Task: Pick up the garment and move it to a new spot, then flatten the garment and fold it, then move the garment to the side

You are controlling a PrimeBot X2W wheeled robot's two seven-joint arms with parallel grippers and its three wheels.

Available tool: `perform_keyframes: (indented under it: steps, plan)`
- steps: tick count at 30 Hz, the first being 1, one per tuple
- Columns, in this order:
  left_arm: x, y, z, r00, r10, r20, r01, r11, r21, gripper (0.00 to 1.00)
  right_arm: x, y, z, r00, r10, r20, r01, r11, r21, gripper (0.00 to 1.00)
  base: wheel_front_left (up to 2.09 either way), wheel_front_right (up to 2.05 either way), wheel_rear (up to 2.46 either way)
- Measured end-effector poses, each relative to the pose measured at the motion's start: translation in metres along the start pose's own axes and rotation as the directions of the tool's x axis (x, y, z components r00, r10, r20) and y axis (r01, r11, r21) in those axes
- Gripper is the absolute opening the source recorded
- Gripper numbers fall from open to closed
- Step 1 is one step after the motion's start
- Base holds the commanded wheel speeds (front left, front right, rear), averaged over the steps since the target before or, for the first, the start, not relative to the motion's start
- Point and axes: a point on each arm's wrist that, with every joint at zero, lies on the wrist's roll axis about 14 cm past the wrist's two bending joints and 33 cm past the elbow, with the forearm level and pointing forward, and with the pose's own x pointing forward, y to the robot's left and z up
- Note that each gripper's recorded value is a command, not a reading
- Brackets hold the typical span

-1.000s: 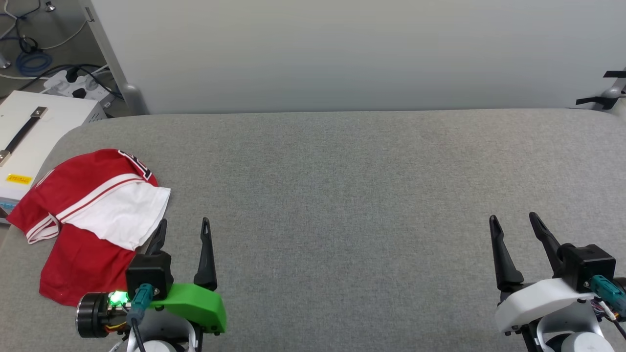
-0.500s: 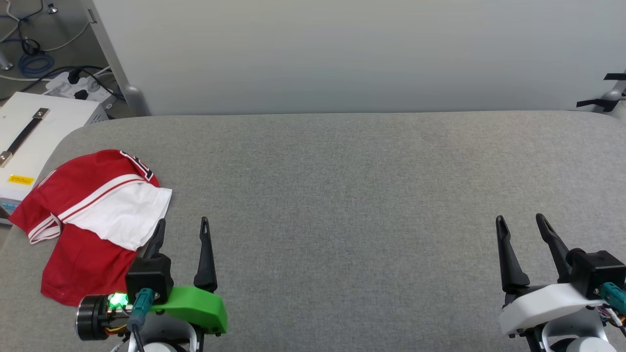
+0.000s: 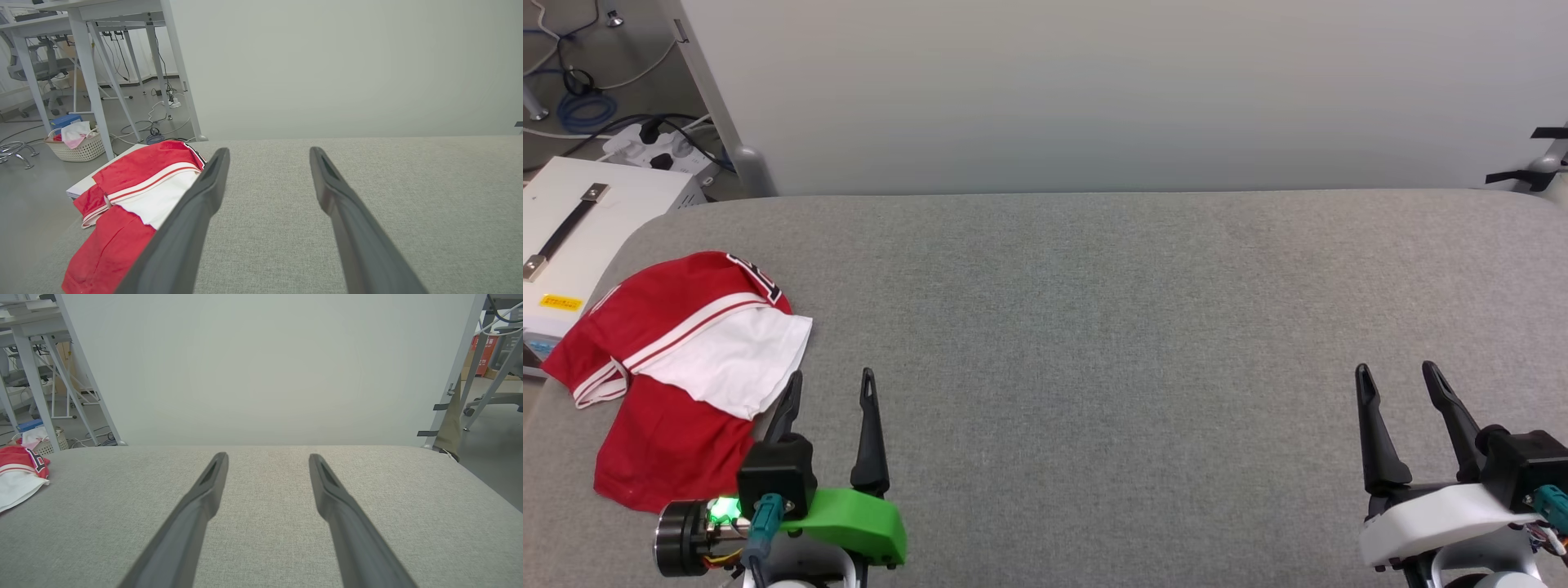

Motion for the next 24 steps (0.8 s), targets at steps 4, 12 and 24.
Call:
perform_keyframes:
  steps: [4, 12, 24]
  plan:
    - [-0.001, 0.000, 0.000, 1.000, 0.004, 0.005, -0.004, 1.000, 0.000, 1.00, -0.001, 0.000, 0.001, 1.000, 0.000, 0.010, 0.000, 1.000, 0.007, 1.00, 0.00, 0.00, 0.00]
    - [-0.005, -0.001, 0.001, 1.000, 0.004, 0.014, -0.004, 1.000, 0.000, 1.00, -0.004, 0.002, 0.001, 1.000, 0.003, 0.019, -0.003, 1.000, 0.011, 1.00, 0.00, 0.00, 0.00]
    - [-0.010, 0.000, 0.001, 1.000, 0.015, 0.028, -0.015, 1.000, 0.002, 1.00, -0.009, 0.002, 0.006, 0.999, 0.000, 0.047, -0.002, 1.000, 0.025, 1.00, 0.00, 0.00, 0.00]
